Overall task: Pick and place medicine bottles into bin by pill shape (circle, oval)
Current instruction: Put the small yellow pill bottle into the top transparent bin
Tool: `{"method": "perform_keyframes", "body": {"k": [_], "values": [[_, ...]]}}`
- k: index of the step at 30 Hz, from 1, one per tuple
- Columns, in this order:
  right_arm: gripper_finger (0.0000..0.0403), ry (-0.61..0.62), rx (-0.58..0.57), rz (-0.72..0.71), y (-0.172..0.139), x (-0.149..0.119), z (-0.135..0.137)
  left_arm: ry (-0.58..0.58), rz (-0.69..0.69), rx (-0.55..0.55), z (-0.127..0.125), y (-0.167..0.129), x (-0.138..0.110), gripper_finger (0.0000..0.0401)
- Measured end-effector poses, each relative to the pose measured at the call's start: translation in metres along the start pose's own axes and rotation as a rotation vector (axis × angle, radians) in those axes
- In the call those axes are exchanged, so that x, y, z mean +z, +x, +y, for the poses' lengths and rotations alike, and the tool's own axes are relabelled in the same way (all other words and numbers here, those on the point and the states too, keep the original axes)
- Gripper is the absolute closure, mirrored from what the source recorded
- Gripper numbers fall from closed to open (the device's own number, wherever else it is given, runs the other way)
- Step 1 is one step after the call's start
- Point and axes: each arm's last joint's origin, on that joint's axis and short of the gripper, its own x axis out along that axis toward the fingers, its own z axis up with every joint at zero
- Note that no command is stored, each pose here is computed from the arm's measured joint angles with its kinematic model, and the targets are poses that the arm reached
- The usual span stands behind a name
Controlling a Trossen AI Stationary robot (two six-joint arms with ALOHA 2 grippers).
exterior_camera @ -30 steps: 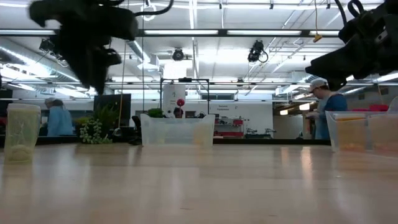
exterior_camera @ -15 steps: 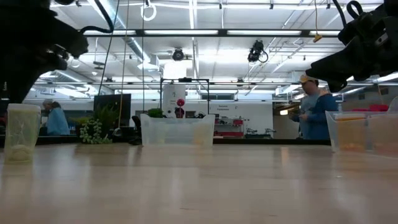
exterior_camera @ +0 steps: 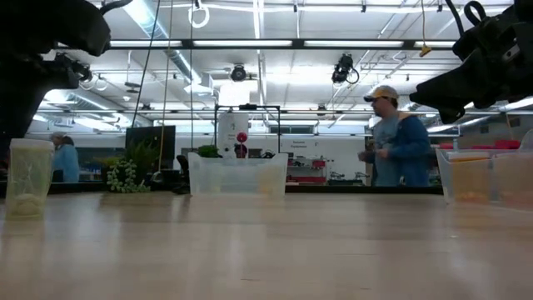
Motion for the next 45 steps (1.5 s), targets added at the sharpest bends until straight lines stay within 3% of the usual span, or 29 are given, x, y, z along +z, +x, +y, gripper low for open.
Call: {"method": "perform_keyframes", "body": {"k": [5,13,20,39,45], "values": [[0.0274,0.0,0.0,0.0,0.0,0.0,0.0,0.029,-0.066,-0.001,-0.006,0.001,0.002,0.017],[0.0274,-0.001,-0.001,0.004,0.0,0.0,0.0,0.163,-0.04,0.041,-0.019,0.028,0.005,0.017],[0.0274,-0.002,-0.001,0.007,0.0,-0.001,0.0,0.171,-0.044,0.048,-0.023,0.043,0.011,0.0172],[0.0274,-0.002,-0.001,0.008,0.0,-0.001,0.0,0.154,-0.065,0.068,-0.021,0.043,0.014,0.0266],[0.0274,-0.002,-0.001,0.007,0.0,-0.001,0.0,0.155,-0.064,0.069,-0.021,0.043,0.013,0.0277]]}}
